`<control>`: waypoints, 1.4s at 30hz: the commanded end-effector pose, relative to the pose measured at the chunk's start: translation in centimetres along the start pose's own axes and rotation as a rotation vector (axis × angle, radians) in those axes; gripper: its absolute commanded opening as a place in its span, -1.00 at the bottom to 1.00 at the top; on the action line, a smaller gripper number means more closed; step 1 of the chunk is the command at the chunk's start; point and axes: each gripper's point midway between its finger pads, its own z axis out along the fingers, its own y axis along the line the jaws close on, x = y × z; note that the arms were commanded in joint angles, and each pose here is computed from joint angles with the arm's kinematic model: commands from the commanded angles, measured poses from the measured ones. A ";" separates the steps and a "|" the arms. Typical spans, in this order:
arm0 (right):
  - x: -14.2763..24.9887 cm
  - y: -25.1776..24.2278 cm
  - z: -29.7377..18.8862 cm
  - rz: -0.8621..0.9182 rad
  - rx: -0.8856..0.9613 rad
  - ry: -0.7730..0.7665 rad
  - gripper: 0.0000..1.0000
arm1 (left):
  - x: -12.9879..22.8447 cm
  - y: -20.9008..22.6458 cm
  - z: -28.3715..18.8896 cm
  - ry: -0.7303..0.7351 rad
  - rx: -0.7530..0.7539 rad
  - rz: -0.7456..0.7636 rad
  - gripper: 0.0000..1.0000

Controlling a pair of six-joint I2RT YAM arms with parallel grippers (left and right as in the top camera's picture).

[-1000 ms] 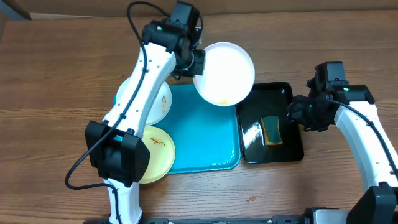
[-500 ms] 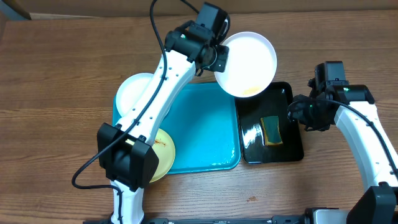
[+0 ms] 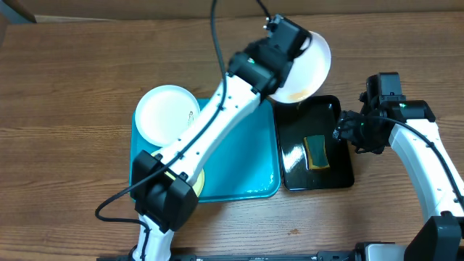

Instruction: Clean dirty plates on tray and stack at the side

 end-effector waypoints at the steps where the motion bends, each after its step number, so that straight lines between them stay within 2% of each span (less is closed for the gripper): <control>1: 0.0 -0.3 0.3 0.001 0.012 0.003 0.54 | -1.5 1.5 -1.1 -0.067 -0.179 0.058 -0.92; 5: 0.0 -0.2 0.3 0.001 0.008 0.005 0.64 | -1.8 1.0 -2.5 -0.101 -0.263 0.099 -0.92; 12: 0.1 -0.3 0.3 0.001 0.009 0.009 1.00 | -1.8 0.0 -5.0 -0.142 -0.379 0.146 -0.92; 20: 0.1 -0.3 0.3 0.001 0.009 0.009 1.00 | -2.2 -0.7 -7.7 -0.211 -0.497 0.146 -0.92; 34: 0.1 -0.3 0.3 0.001 0.009 0.008 1.00 | -1.4 -0.8 -7.6 -0.199 -0.480 0.096 -0.92; 38: 0.1 -0.3 0.3 0.001 0.009 0.008 1.00 | -0.7 -2.2 -6.8 -0.164 -0.384 0.106 -0.92; 42: 0.1 -0.3 0.3 0.001 0.009 0.007 1.00 | 0.0 -2.7 -5.8 -0.127 -0.306 0.044 -0.92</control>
